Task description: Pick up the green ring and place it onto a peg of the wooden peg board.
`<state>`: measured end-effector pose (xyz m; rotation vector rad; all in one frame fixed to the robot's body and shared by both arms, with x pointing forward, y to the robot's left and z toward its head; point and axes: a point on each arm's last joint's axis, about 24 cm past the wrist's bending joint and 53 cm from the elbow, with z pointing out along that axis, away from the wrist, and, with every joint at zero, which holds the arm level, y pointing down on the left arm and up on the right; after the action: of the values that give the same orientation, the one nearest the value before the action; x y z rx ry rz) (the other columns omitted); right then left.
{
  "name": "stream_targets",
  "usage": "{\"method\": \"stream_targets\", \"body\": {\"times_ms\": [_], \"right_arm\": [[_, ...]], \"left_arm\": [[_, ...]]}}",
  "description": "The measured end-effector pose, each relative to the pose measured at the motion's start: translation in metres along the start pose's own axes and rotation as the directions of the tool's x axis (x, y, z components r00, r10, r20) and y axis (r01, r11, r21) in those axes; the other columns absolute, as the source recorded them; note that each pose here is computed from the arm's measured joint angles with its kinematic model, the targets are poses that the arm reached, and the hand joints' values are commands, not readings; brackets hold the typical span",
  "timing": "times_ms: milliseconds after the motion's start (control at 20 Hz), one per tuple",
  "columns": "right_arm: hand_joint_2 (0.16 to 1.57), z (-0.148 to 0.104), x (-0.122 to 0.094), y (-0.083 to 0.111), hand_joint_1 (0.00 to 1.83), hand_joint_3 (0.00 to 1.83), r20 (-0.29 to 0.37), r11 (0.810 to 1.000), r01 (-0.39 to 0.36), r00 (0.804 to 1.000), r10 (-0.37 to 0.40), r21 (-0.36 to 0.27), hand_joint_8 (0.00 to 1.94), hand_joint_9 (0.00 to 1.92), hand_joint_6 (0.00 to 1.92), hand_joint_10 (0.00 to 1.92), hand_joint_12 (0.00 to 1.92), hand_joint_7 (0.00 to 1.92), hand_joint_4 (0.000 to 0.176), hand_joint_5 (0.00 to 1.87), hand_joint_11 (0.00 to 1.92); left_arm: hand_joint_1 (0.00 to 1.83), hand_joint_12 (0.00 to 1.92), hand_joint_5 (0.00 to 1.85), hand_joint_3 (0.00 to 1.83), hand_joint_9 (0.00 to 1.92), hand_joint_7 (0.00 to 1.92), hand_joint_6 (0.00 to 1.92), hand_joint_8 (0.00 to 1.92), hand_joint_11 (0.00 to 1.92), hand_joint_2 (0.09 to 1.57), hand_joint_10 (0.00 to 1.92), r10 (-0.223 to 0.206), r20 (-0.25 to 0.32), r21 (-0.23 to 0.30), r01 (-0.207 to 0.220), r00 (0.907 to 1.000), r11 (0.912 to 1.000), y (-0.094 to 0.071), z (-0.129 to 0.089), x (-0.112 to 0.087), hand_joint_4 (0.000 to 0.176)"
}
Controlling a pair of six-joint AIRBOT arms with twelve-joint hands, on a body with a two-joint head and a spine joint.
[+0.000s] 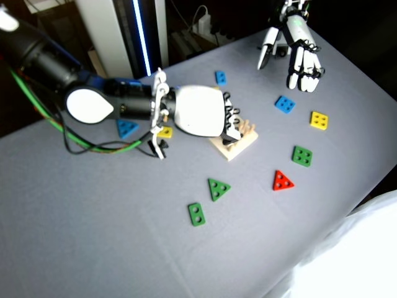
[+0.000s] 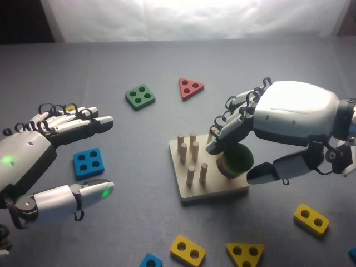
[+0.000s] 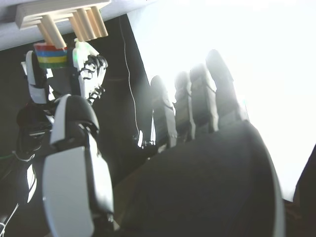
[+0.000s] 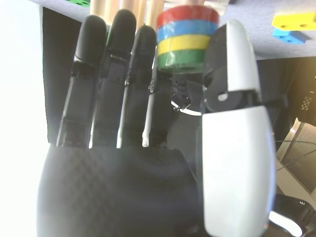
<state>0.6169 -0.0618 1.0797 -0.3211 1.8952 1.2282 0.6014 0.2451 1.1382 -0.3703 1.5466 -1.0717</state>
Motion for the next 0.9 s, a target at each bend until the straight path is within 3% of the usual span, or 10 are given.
{"method": "stream_targets", "body": {"times_ms": [100, 250, 350, 500, 550, 600, 650, 750, 850, 900], "right_arm": [[1.00, 0.000, -0.002, 0.001, 0.99, 0.00, 0.009, 1.000, -0.012, 1.000, 0.012, -0.003, 0.00, 0.58, 0.00, 0.02, 1.38, 0.57, 0.033, 0.65, 0.01], [0.98, 0.000, -0.003, 0.006, 1.01, 0.00, 0.016, 1.000, -0.020, 1.000, 0.020, -0.018, 0.00, 0.57, 0.00, 0.01, 1.38, 0.55, 0.068, 0.60, 0.00], [0.98, -0.002, -0.006, 0.008, 1.00, 0.00, 0.026, 0.999, -0.023, 0.999, 0.024, -0.024, 0.01, 0.59, 0.00, 0.02, 1.41, 0.57, 0.069, 0.61, 0.04], [0.97, -0.003, -0.010, 0.010, 1.03, 0.00, 0.039, 0.999, -0.031, 0.999, 0.032, -0.032, 0.01, 0.58, 0.00, 0.02, 1.35, 0.58, 0.051, 0.61, 0.04], [1.03, -0.005, -0.012, 0.011, 0.99, 0.01, 0.048, 0.998, -0.044, 0.998, 0.045, -0.035, 0.01, 0.49, 0.00, 0.01, 1.04, 0.58, 0.007, 0.60, 0.00], [1.03, -0.009, -0.016, 0.013, 0.99, 0.01, 0.057, 0.998, -0.048, 0.997, 0.050, -0.039, 0.01, 0.49, 0.00, 0.01, 1.04, 0.58, 0.007, 0.60, 0.00], [1.04, -0.018, -0.025, 0.014, 1.06, 0.00, 0.080, 0.998, -0.045, 0.996, 0.048, -0.044, 0.00, 0.51, 0.00, 0.01, 0.97, 0.59, 0.000, 0.60, 0.03], [1.03, -0.034, -0.048, 0.007, 1.02, 0.00, 0.168, 0.997, -0.072, 0.983, 0.076, -0.029, 0.00, 0.56, 0.00, 0.01, 0.81, 0.60, 0.000, 0.60, 0.20], [1.05, -0.052, -0.063, 0.004, 0.96, 0.01, 0.237, 0.995, -0.097, 0.966, 0.100, -0.027, 0.00, 0.53, 0.00, 0.00, 0.77, 0.55, 0.020, 0.58, 0.18], [1.05, -0.059, -0.066, 0.004, 1.00, 0.01, 0.263, 0.994, -0.106, 0.958, 0.111, -0.032, 0.00, 0.53, 0.00, 0.01, 0.77, 0.56, 0.000, 0.58, 0.20]], "left_arm": [[0.71, 0.64, 0.48, 0.00, 0.21, 0.29, 0.00, 0.00, 0.00, 1.07, 0.00, 0.000, 0.000, 0.000, 0.000, 1.0000, 1.0000, 0.000, 0.000, 0.000, 0.051], [0.72, 0.64, 0.48, 0.00, 0.22, 0.29, 0.00, 0.00, 0.00, 1.07, 0.00, -0.001, 0.001, 0.000, 0.001, 1.0000, 1.0000, 0.000, 0.000, 0.000, 0.046], [0.72, 0.65, 0.48, 0.00, 0.22, 0.29, 0.00, 0.00, 0.00, 1.07, 0.00, -0.001, 0.000, 0.000, 0.001, 1.0000, 1.0000, 0.000, 0.000, 0.000, 0.035], [0.72, 0.68, 0.48, 0.00, 0.23, 0.29, 0.00, 0.00, 0.00, 1.07, 0.00, -0.002, 0.001, 0.000, 0.002, 1.0000, 1.0000, 0.000, 0.000, 0.000, 0.045], [0.69, 0.69, 0.47, 0.00, 0.24, 0.29, 0.00, 0.00, 0.00, 1.07, 0.01, -0.004, 0.001, 0.000, 0.004, 1.0000, 1.0000, 0.000, 0.000, 0.000, 0.041], [0.69, 0.69, 0.47, 0.00, 0.24, 0.29, 0.00, 0.00, 0.00, 1.07, 0.01, -0.004, 0.001, 0.001, 0.004, 1.0000, 1.0000, 0.000, 0.000, 0.000, 0.041], [0.73, 0.73, 0.49, 0.00, 0.28, 0.33, 0.00, 0.01, 0.00, 1.07, 0.01, -0.008, 0.006, 0.003, 0.008, 1.0000, 1.0000, -0.001, 0.000, -0.001, 0.006], [0.73, 0.76, 0.47, 0.00, 0.30, 0.37, 0.00, 0.01, 0.00, 1.07, 0.01, -0.010, 0.022, 0.006, 0.010, 0.9997, 0.9999, -0.001, -0.001, -0.005, 0.009], [0.75, 0.47, 0.43, 0.01, 0.20, 0.31, 0.00, 0.00, 0.00, 1.12, 0.01, -0.019, 0.033, 0.015, 0.018, 0.9993, 0.9997, -0.004, -0.002, -0.006, 0.002], [0.71, 0.57, 0.40, 0.00, 0.21, 0.28, 0.00, 0.00, 0.00, 1.14, 0.01, -0.019, 0.034, 0.026, 0.018, 0.9992, 0.9995, -0.007, -0.002, -0.006, 0.027]]}}
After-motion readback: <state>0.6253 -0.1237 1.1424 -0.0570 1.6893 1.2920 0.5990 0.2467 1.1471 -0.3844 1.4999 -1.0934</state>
